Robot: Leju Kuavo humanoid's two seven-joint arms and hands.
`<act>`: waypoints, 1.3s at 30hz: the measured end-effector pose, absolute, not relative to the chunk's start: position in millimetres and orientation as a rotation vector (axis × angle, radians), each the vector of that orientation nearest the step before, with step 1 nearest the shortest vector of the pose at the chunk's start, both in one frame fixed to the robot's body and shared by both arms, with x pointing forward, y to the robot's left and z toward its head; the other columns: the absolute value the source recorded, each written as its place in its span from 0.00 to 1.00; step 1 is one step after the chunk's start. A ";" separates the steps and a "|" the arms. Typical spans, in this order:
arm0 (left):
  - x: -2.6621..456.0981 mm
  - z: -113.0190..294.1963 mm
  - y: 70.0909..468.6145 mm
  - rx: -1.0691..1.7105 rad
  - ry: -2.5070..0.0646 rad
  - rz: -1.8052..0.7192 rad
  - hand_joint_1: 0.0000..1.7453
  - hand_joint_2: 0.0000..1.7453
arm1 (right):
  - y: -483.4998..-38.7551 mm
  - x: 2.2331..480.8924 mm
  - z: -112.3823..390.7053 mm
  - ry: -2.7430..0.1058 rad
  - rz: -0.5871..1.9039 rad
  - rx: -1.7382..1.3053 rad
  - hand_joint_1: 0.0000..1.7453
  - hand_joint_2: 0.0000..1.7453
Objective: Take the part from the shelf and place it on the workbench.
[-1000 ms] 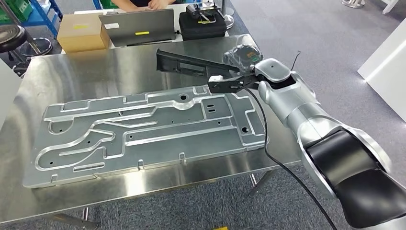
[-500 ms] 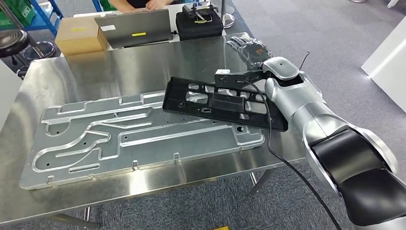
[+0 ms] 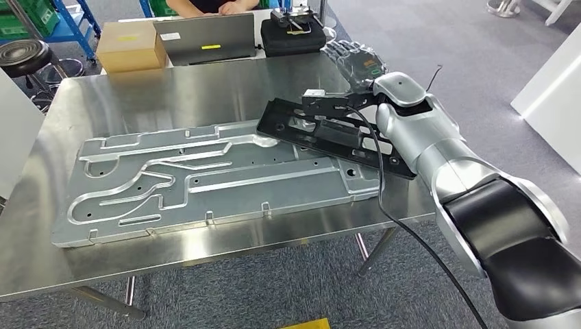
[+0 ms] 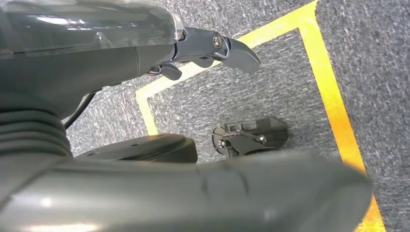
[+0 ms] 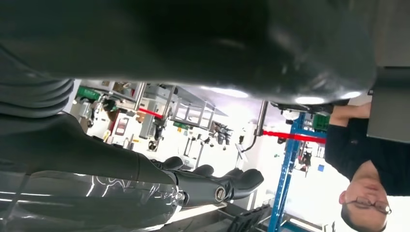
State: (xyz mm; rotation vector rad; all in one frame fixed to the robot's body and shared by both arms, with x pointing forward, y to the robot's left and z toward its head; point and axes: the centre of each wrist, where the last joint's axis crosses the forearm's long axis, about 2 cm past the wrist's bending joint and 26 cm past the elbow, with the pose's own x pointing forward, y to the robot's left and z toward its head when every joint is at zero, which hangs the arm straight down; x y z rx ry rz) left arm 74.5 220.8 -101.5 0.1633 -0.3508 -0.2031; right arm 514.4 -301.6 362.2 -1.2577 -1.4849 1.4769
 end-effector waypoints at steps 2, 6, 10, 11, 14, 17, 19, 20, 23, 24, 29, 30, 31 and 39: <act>74.5 -101.5 220.8 0.160 -0.352 -0.203 0.00 0.00 | -305.9 514.6 363.9 -1.480 1.466 -1.268 0.00 0.00; 73.7 -101.6 220.7 0.155 -0.354 -0.204 0.00 0.00 | -312.8 514.5 364.1 -1.464 1.446 -1.293 0.00 0.00; 72.3 -101.8 219.8 0.150 -0.356 -0.198 0.00 0.00 | -336.1 513.6 370.2 -1.427 1.406 -1.372 0.00 0.00; 71.3 -101.9 219.6 0.149 -0.355 -0.196 0.00 0.00 | -343.2 513.2 372.9 -1.422 1.395 -1.396 0.00 0.00; 68.1 -102.5 219.8 0.147 -0.347 -0.191 0.00 0.00 | -367.7 510.1 375.8 -1.400 1.356 -1.476 0.00 0.00; 63.9 -103.3 220.7 0.147 -0.339 -0.176 0.00 0.00 | -405.5 500.9 365.2 -1.407 1.302 -1.559 0.00 0.00; 60.4 -104.0 222.4 0.149 -0.335 -0.163 0.00 0.00 | -436.5 489.4 348.0 -1.417 1.267 -1.592 0.00 0.00; 58.7 -104.4 223.3 0.150 -0.332 -0.158 0.00 0.00 | -450.4 483.1 338.4 -1.411 1.255 -1.599 0.00 0.00; 56.1 -105.1 225.5 0.153 -0.330 -0.150 0.00 0.00 | -481.4 465.8 315.0 -1.380 1.225 -1.616 0.00 0.00; 56.6 -105.0 225.8 0.154 -0.333 -0.147 0.00 0.00 | -490.3 458.9 306.1 -1.379 1.206 -1.628 0.00 0.00; 56.3 -105.2 227.5 0.162 -0.343 -0.133 0.00 0.00 | -533.9 398.0 225.4 -1.417 1.045 -1.653 0.00 0.00; 55.6 -105.4 227.9 0.164 -0.341 -0.132 0.00 0.00 | -538.5 383.7 206.7 -1.419 1.022 -1.643 0.00 0.00; 55.5 -105.4 228.3 0.167 -0.341 -0.131 0.00 0.00 | -542.4 368.6 188.3 -1.415 1.011 -1.627 0.00 0.00; 57.4 -105.6 232.5 0.189 -0.345 -0.137 0.00 0.00 | -505.5 248.9 43.5 -1.373 0.690 -1.357 0.00 0.00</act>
